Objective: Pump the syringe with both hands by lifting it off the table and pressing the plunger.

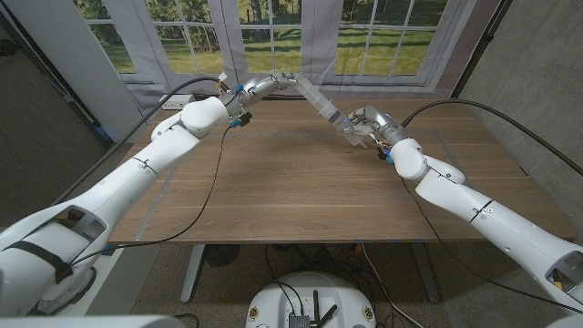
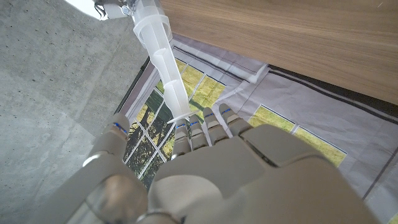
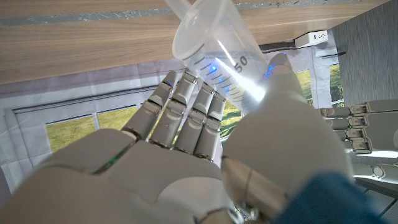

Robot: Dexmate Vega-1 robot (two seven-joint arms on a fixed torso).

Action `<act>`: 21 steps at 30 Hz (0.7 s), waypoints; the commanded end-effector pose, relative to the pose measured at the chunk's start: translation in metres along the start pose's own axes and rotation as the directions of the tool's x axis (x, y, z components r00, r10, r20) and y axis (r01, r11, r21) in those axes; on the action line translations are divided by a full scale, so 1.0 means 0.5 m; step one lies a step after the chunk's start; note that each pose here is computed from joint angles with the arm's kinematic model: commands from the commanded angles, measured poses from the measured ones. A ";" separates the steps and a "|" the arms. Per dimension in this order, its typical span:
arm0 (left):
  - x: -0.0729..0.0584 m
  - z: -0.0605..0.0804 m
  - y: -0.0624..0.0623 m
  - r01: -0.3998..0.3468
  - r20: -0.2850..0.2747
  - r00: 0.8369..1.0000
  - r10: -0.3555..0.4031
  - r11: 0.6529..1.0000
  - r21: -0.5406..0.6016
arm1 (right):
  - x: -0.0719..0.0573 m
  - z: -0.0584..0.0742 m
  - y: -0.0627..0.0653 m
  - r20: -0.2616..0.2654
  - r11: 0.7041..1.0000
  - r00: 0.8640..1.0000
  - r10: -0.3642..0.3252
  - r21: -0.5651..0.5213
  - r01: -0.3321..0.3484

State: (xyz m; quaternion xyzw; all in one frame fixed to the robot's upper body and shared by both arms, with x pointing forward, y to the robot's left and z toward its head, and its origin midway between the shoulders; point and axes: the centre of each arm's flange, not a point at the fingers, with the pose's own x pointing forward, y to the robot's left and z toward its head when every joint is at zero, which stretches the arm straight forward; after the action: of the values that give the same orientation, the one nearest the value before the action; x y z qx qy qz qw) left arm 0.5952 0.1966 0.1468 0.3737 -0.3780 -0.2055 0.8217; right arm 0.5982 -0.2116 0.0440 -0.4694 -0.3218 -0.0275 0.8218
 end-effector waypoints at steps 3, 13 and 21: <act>0.006 -0.004 -0.014 0.026 0.007 1.000 -0.026 0.999 -0.021 | 0.001 0.005 -0.004 0.009 1.000 1.000 -0.012 0.006 0.012; 0.009 0.000 -0.020 0.033 0.017 0.999 -0.033 0.999 -0.024 | -0.003 0.007 -0.007 0.015 1.000 1.000 -0.016 0.007 0.016; 0.015 0.002 -0.032 0.049 0.027 0.998 -0.048 0.998 -0.035 | -0.004 0.010 -0.010 0.023 1.000 1.000 -0.020 0.009 0.020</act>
State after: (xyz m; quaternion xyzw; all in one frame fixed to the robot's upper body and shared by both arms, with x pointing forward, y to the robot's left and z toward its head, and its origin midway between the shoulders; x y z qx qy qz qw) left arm 0.5980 0.1878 0.1412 0.3677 -0.3755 -0.2255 0.8203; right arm 0.5952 -0.2111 0.0472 -0.4649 -0.3310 -0.0291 0.8207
